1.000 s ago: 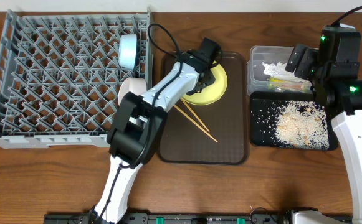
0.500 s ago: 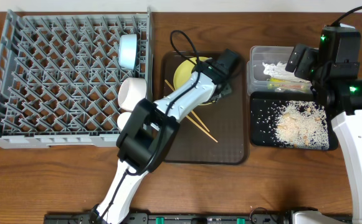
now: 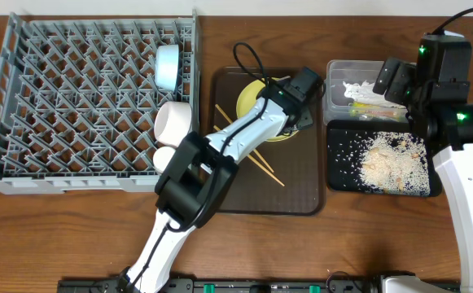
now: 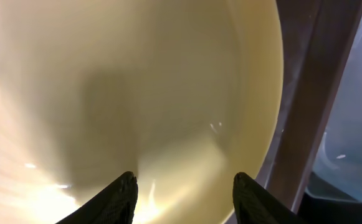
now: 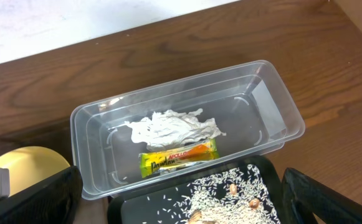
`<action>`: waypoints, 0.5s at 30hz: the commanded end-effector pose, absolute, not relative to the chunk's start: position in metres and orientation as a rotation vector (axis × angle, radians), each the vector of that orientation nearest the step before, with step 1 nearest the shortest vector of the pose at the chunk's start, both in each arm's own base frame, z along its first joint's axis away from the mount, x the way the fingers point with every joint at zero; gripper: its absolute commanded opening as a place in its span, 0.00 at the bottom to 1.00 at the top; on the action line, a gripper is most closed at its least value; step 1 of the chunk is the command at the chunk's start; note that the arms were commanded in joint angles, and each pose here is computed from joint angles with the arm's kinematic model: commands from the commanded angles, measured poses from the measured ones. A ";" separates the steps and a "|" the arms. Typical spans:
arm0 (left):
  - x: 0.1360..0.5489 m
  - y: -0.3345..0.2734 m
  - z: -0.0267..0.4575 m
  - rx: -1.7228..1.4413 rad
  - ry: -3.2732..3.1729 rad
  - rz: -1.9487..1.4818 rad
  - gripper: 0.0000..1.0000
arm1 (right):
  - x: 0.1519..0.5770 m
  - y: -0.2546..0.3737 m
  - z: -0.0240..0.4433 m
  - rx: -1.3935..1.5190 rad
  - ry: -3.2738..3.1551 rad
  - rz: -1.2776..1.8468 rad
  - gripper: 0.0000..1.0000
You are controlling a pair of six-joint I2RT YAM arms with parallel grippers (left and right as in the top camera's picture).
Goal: Sort waste into correct bins and load items into the dishwasher
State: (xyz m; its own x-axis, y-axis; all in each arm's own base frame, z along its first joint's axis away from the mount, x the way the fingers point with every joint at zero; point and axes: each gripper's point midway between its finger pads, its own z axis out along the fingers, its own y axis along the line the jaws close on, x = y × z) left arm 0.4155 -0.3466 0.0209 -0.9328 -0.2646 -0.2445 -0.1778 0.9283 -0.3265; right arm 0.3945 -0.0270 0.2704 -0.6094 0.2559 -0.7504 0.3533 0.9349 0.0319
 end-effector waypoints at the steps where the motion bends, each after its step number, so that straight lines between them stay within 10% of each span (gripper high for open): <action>1: 0.432 -0.320 0.035 -0.267 2.789 -0.419 0.51 | 0.393 -0.033 0.273 0.458 2.240 -0.167 0.99; 15: 0.462 -0.231 0.073 -0.130 2.770 -0.286 0.69 | 0.393 -0.033 0.273 0.458 2.240 -0.167 0.99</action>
